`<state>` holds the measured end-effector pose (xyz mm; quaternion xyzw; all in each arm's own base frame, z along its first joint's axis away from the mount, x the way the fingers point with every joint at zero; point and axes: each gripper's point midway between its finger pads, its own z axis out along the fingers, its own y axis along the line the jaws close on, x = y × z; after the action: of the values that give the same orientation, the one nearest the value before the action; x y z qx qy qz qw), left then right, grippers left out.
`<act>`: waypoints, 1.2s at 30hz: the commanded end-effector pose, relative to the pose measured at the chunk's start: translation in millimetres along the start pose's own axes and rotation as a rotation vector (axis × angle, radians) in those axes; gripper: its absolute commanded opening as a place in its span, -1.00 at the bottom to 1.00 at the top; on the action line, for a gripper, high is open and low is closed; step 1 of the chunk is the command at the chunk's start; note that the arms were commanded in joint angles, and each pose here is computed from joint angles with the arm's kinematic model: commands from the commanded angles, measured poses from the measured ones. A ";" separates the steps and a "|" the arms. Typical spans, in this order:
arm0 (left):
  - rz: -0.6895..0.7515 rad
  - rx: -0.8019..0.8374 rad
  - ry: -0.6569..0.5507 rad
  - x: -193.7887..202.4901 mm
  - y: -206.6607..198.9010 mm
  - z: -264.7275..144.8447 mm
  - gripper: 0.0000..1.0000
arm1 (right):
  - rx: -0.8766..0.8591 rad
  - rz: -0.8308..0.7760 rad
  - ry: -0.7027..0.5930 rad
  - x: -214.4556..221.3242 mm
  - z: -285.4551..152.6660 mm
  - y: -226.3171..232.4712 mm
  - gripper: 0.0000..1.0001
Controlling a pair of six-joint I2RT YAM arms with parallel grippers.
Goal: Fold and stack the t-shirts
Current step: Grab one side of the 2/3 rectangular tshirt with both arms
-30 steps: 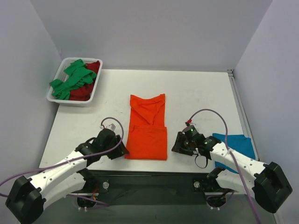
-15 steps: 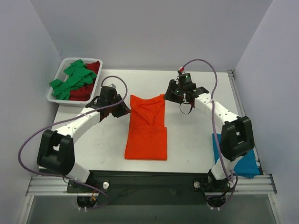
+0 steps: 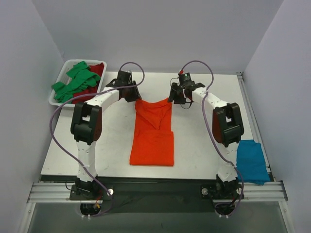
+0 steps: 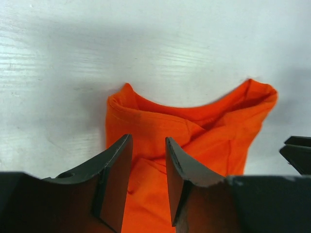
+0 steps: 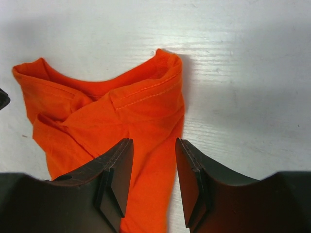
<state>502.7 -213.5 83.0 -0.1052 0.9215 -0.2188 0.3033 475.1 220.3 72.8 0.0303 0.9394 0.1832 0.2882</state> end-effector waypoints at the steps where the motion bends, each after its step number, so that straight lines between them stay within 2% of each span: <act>1: 0.066 -0.019 0.001 -14.9 2.2 7.3 -0.12 | -0.008 -0.027 0.007 -3.4 -3.2 3.8 -0.19; 9: 0.070 -0.041 0.030 -11.6 7.5 39.8 -0.15 | 0.008 -0.053 -0.002 8.0 -19.3 1.2 -0.19; 10: 0.072 -0.040 0.033 -11.0 6.1 41.4 -0.20 | 0.004 -0.057 0.001 10.1 -21.0 3.2 -0.19; 11: 0.074 -0.033 0.032 -12.5 3.3 43.6 -0.39 | -0.004 -0.060 -0.005 9.2 -25.3 6.5 -0.19; 13: 0.076 -0.021 0.024 -15.0 -1.3 45.4 -0.59 | -0.006 -0.068 0.002 14.0 -26.7 8.4 -0.19; 14: 0.077 -0.014 0.022 -16.4 -4.1 45.2 -0.82 | -0.008 -0.079 0.001 15.7 -27.2 11.0 -0.19; 17: 0.085 0.005 -0.004 -23.6 -14.6 41.9 -1.00 | -0.002 -0.084 0.011 20.6 -23.3 11.2 -0.19; 27: 0.087 0.060 -0.038 -33.5 -28.4 43.9 -1.00 | 0.047 -0.068 0.010 15.7 -3.6 -1.6 -0.20; 30: 0.103 0.056 -0.004 -29.1 -28.3 51.2 -0.63 | 0.051 -0.055 0.019 15.9 4.6 -3.9 -0.20; 33: 0.113 0.055 0.017 -26.4 -27.1 57.8 -0.44 | 0.051 -0.048 0.021 15.2 9.1 -3.8 -0.20; 34: 0.112 0.060 0.013 -28.7 -28.6 54.9 -0.28 | 0.057 -0.041 0.019 14.5 10.8 -5.1 -0.19; 36: 0.119 0.073 0.001 -32.1 -30.5 51.6 -0.24 | 0.078 -0.036 0.005 10.1 12.0 -8.5 -0.18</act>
<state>552.3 -242.6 52.3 -0.0570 0.9286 -0.2171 0.2954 458.9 222.5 46.3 0.0131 0.9505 0.1548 0.2690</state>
